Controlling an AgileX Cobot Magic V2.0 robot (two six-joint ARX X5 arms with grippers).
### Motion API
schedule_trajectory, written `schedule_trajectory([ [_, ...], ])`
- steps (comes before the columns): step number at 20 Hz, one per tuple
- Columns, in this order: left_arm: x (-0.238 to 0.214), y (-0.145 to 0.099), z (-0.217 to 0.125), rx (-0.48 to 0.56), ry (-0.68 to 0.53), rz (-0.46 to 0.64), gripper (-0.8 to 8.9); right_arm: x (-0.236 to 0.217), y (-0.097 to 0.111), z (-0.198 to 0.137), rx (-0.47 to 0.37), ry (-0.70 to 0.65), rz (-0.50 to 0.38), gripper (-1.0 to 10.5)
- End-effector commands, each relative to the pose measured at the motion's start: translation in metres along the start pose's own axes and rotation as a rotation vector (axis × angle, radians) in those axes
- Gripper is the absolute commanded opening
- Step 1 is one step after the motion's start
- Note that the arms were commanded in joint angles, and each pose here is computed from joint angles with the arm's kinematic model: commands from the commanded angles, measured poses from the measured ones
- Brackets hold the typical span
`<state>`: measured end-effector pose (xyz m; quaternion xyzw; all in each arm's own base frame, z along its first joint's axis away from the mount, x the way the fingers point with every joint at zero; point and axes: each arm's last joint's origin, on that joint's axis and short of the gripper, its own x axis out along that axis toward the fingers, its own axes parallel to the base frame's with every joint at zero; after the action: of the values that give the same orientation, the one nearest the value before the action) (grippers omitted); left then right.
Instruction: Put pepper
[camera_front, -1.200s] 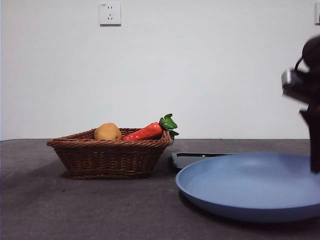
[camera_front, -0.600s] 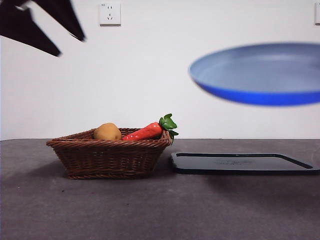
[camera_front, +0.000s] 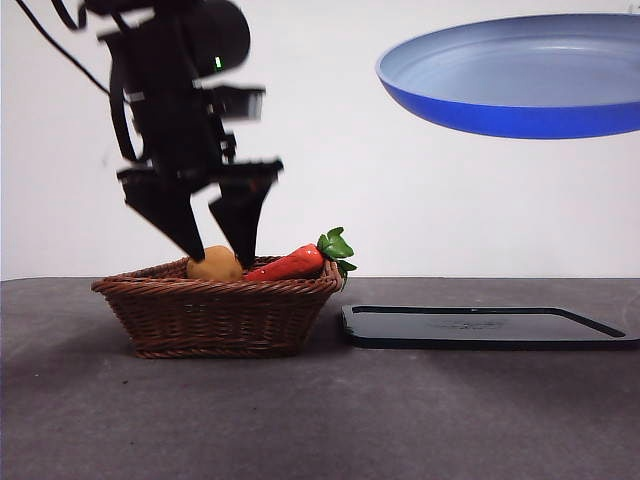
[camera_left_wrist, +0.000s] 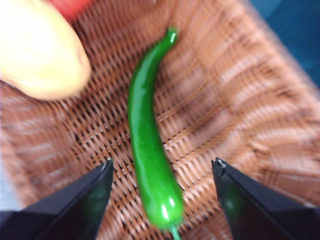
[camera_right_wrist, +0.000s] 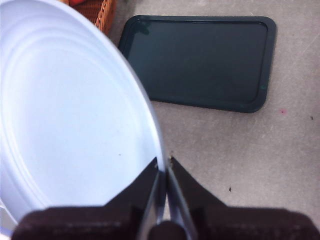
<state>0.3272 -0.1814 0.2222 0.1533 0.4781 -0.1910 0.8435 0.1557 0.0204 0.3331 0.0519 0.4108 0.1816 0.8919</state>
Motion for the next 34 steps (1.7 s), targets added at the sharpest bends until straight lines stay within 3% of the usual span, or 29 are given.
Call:
schedule_trajectory([
  [1,0.015,-0.003,0.005,0.016,-0.002,0.024,3.48,-0.004,0.002,0.005,0.003,-0.028,0.006,0.1],
  [24,0.049,-0.002,0.001,0.008,0.028,0.028,3.05,-0.004,0.002,0.005,-0.004,-0.024,0.011,0.1],
  [34,0.05,0.009,-0.004,-0.046,0.076,0.037,1.37,-0.004,0.002,0.005,-0.014,-0.023,0.01,0.1],
])
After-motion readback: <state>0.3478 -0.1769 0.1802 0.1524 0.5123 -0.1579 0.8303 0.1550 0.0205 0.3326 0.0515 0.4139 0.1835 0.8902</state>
